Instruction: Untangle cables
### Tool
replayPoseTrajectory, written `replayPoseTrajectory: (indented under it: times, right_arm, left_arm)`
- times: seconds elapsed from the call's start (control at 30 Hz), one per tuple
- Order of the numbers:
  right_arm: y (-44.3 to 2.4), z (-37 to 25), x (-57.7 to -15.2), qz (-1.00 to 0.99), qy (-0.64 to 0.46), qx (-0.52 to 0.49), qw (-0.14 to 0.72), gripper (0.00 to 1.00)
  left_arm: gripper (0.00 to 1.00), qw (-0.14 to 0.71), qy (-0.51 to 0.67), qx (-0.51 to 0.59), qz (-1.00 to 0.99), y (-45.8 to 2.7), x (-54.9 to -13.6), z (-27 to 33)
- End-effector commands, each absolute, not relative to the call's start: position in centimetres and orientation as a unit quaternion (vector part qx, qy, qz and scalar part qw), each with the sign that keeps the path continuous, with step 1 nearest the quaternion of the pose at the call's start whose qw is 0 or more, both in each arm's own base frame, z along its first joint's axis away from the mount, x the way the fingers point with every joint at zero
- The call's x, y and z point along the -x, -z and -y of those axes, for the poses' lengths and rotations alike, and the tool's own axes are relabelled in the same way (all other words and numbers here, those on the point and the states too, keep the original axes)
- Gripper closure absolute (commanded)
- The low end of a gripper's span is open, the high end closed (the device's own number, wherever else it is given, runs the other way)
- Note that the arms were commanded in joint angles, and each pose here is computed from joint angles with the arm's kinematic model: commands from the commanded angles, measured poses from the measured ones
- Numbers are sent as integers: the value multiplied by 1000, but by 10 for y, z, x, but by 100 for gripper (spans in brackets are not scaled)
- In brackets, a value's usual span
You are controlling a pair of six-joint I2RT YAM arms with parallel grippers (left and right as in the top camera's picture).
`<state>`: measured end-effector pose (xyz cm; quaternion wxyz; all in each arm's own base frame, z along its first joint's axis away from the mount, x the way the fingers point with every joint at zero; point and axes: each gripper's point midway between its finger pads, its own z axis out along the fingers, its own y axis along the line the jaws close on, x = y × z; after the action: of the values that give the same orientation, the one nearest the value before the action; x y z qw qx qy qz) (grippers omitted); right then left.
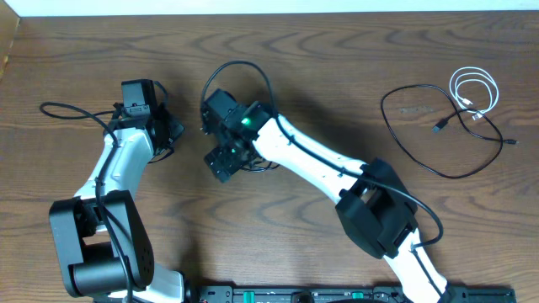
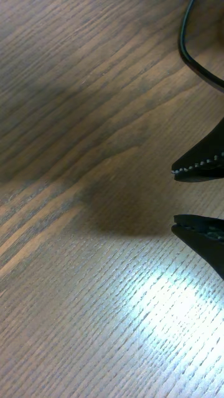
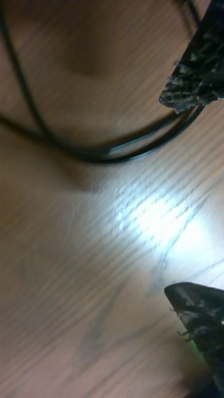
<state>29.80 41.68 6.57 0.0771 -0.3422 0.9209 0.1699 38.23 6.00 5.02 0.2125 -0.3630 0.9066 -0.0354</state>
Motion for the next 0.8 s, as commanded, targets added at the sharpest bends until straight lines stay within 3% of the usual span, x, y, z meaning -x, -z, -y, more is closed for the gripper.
replayPoseTrajectory:
  times: [0.0,0.2,0.77]
  right_arm:
    - [-52,-423,-292,-914,-156,366,78,22]
    - [-44,-419,-302,-918,-119,365,100,33]
    - [-3,-415,-304,-923,-97,363,81,51]
  left_arm:
    - [76,211,32,361,-908,-50,-380,-61]
    - [76,211,32,361,-908,-49,-380,-61]
    - [76,211,32,361,-908,-49,-380,-61]
